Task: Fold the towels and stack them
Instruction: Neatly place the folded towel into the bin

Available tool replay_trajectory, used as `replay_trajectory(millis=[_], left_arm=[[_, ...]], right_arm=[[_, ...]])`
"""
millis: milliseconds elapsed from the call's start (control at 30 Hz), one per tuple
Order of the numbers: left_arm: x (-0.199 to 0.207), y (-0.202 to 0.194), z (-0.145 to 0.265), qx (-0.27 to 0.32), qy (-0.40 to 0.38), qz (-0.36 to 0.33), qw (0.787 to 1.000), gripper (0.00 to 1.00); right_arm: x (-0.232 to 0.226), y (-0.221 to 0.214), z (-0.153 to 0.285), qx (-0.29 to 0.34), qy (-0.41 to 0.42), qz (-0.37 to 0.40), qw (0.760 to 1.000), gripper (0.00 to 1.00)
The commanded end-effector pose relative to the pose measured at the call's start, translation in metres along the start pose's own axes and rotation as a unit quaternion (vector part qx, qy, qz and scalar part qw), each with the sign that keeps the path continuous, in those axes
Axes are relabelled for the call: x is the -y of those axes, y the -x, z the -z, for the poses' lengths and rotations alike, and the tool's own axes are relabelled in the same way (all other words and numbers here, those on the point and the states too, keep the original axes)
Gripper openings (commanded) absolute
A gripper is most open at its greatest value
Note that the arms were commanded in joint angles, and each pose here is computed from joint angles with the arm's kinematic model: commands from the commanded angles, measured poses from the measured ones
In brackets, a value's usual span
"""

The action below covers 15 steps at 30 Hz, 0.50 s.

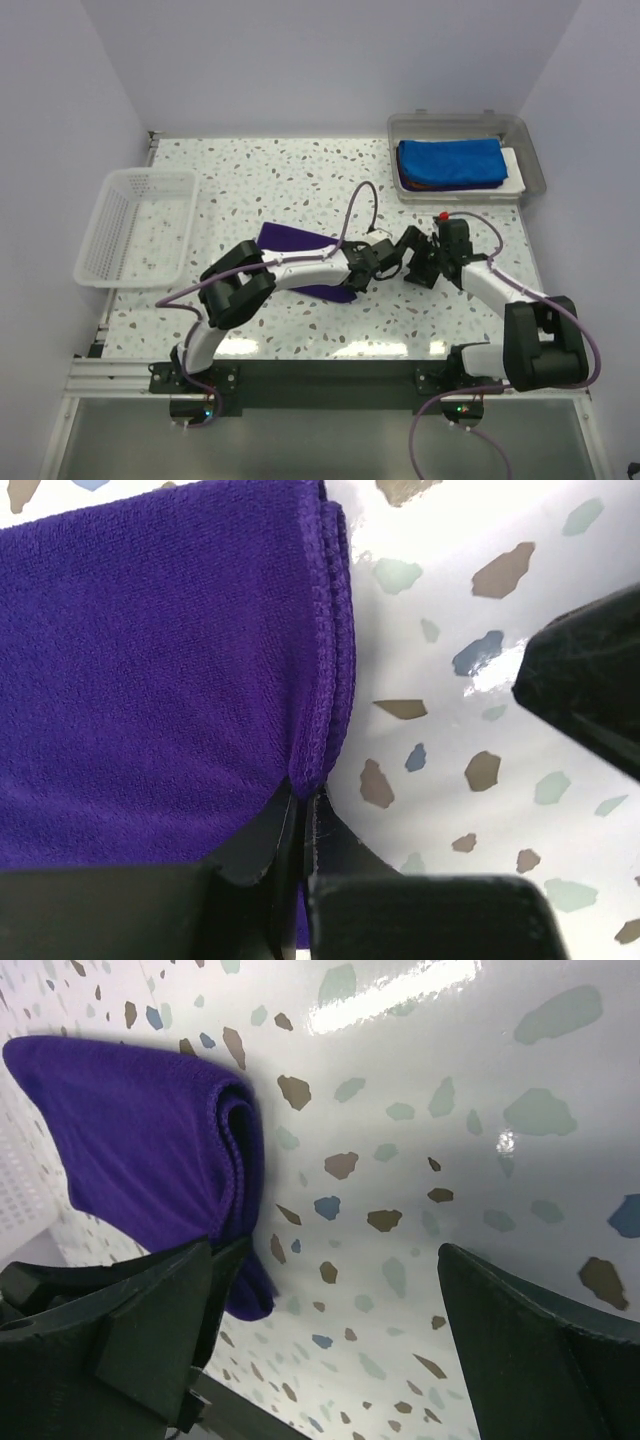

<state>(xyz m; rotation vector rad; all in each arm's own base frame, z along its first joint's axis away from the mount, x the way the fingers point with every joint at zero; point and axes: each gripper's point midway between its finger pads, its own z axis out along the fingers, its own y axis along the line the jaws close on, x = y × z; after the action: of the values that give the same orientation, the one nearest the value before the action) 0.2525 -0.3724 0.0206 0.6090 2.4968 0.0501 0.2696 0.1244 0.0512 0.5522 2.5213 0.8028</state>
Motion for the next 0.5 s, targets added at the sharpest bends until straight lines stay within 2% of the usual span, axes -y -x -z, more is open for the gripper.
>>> replay_trajectory(millis=[0, 300, 467], left_arm=[[-0.007, 0.004, 0.012, -0.007, -0.029, 0.021, 0.999, 0.0], [-0.003, 0.027, 0.033, 0.017, -0.078, 0.059, 0.995, 0.0], [-0.008, 0.04, 0.04, 0.031, -0.09, 0.082, 0.992, 0.0]], right_arm=[[-0.025, 0.003, -0.009, 0.005, 0.053, -0.053, 0.997, 0.99], [-0.038, -0.022, -0.042, 0.001, 0.03, -0.129, 0.991, 0.99], [-0.03, -0.041, -0.057, -0.014, 0.01, -0.173, 0.985, 0.99]])
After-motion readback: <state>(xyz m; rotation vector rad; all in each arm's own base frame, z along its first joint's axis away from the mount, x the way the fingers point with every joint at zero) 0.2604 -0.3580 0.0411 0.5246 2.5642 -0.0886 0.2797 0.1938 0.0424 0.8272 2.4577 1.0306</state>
